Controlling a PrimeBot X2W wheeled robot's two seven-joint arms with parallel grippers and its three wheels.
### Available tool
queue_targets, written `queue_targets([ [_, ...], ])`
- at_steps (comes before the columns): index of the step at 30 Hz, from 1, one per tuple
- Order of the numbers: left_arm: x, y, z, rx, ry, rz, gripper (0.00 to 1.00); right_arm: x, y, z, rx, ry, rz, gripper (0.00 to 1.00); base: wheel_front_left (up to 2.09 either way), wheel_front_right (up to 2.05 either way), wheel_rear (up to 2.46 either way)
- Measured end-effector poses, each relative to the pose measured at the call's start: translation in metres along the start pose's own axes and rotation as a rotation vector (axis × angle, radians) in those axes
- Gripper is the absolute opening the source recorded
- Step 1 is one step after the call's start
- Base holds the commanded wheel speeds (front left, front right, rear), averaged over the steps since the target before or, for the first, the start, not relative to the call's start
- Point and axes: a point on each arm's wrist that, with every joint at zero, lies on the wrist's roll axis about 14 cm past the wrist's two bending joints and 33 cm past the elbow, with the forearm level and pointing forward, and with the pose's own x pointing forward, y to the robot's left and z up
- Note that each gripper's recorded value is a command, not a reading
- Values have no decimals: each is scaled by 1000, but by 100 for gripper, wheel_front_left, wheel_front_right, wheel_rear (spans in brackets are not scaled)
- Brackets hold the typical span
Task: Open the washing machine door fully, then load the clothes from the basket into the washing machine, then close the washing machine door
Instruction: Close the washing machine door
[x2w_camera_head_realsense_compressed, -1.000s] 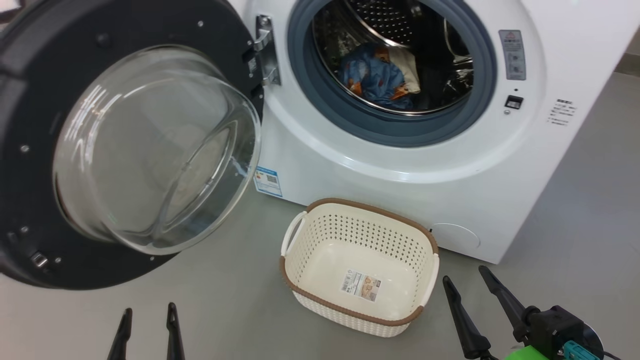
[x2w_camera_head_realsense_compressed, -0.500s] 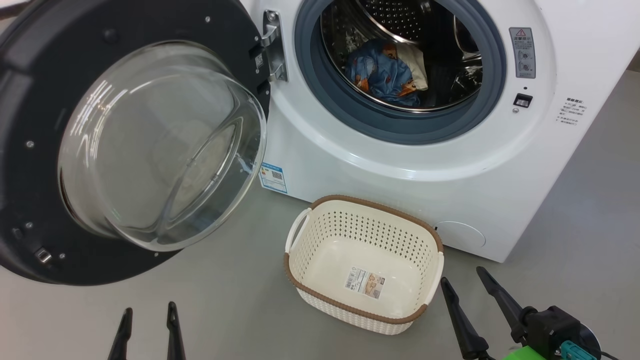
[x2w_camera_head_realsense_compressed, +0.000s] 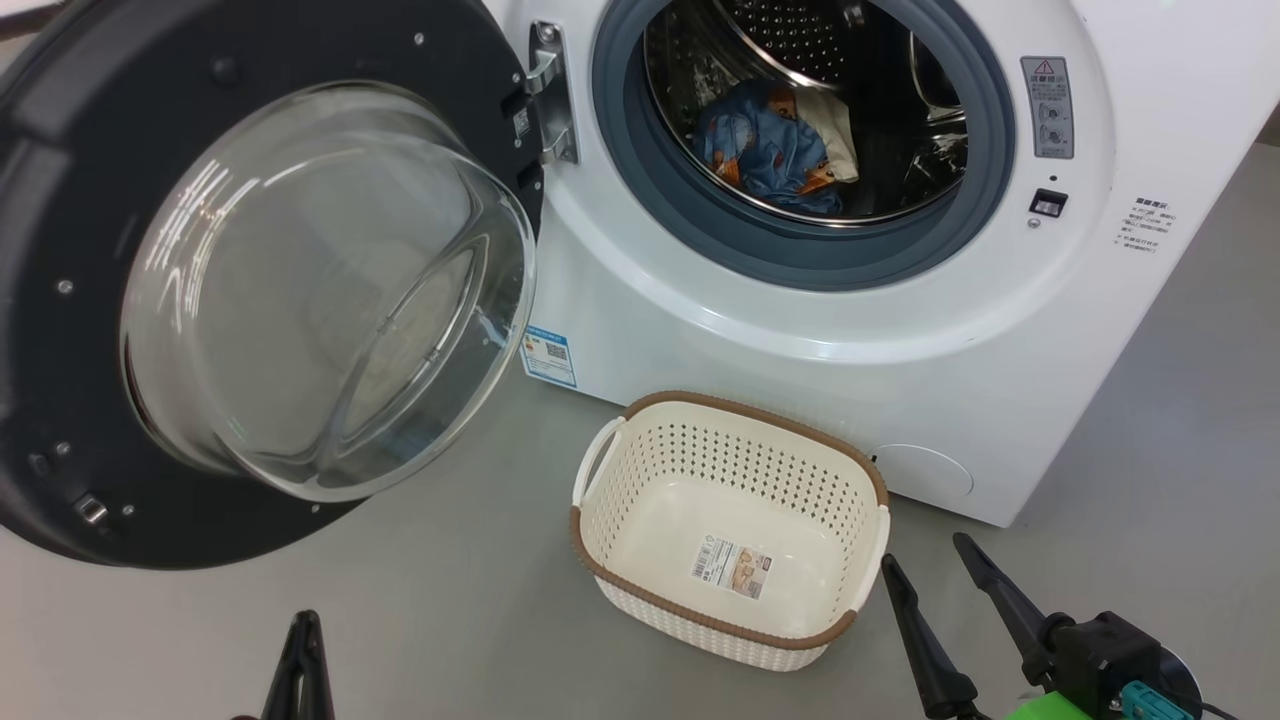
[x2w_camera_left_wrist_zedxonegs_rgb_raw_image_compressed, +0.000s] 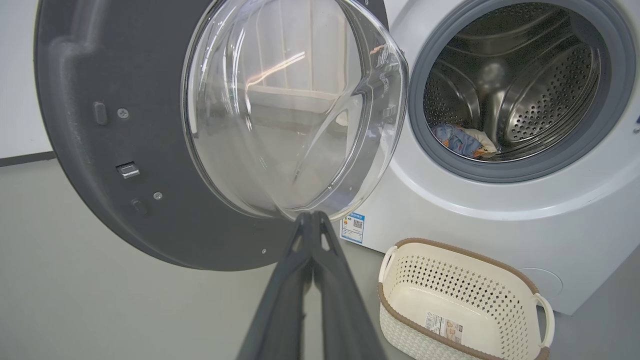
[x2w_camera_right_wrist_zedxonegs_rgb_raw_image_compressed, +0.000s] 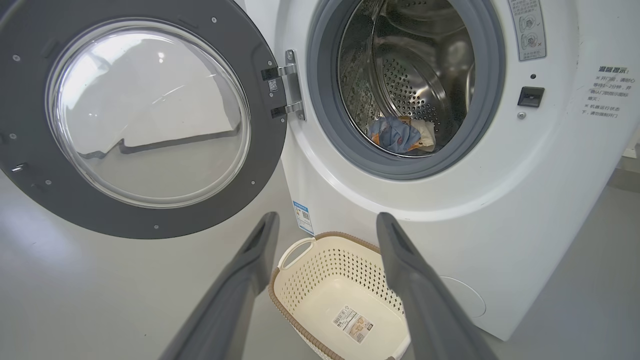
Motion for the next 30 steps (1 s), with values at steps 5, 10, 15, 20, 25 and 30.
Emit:
queue_targets([
  [5, -1, 0, -1, -1, 2, -2, 0, 1, 1, 0, 1, 1, 5, 100, 0, 0, 0],
  [10, -1, -1, 3, -38, -6, -13, 0, 2, 3, -1, 1, 2, 10, 100, 0, 0, 0],
  [15, 4, -4, 27, -221, -68, -13, 0, 4, 4, -1, 2, 3, 15, 100, 0, 0, 0],
  [20, 8, 12, 63, -565, -189, 8, 0, 6, 4, -1, 1, 4, 20, 100, 0, 0, 0],
  [25, 1, 44, 95, -942, -344, 3, 0, 8, 5, -2, -1, 9, 24, 100, 0, 0, 0],
  [30, -11, 75, 128, -1190, -510, -10, 0, 11, 4, -2, 0, 10, 26, 100, 0, 0, 0],
])
